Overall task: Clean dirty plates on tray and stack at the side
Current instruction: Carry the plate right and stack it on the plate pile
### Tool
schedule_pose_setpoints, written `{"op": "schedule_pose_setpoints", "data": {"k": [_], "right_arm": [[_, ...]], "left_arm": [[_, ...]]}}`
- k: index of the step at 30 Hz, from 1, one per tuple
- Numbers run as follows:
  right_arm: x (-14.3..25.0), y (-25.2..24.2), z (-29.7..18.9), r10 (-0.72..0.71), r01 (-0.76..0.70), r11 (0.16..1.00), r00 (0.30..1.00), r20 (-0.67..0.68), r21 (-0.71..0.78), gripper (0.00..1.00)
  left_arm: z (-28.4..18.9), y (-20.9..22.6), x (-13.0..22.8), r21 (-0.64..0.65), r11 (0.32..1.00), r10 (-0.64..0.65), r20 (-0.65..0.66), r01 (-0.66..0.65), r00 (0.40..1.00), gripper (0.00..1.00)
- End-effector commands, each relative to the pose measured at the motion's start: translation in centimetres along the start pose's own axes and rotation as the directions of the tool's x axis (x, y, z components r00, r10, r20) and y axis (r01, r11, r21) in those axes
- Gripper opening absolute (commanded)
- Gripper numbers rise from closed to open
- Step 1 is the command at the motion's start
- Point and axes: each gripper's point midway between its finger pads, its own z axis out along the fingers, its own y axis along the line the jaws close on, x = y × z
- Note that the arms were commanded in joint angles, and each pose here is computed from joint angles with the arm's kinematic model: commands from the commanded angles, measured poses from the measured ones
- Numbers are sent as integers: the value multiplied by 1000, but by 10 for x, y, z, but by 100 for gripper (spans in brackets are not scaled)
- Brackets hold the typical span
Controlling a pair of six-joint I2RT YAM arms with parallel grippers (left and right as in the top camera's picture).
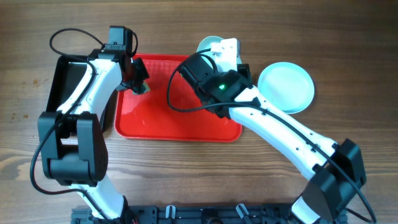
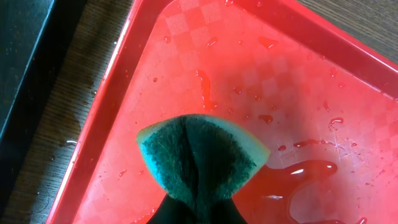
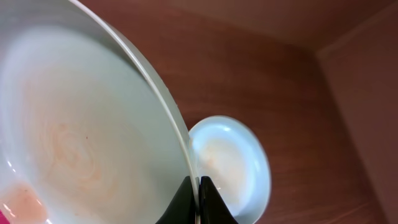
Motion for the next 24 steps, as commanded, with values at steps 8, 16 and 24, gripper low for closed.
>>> {"op": "schedule_pose_setpoints", "data": {"k": [8,16,24], "right_arm": [[-37,-37,-41,-37,-20,972,972,233,236,4],[-9,8,-22,5,-2,998,999,48,-59,4],[19,22,20,91,-192,916,954,-284,-353,4]], "left_arm": [[5,-1,2,7,1000,8,-13,-8,1000,4],[5,-1,2,7,1000,8,-13,-8,1000,4],[5,-2,1,10,1000,8,-7,-8,1000,4]]}}
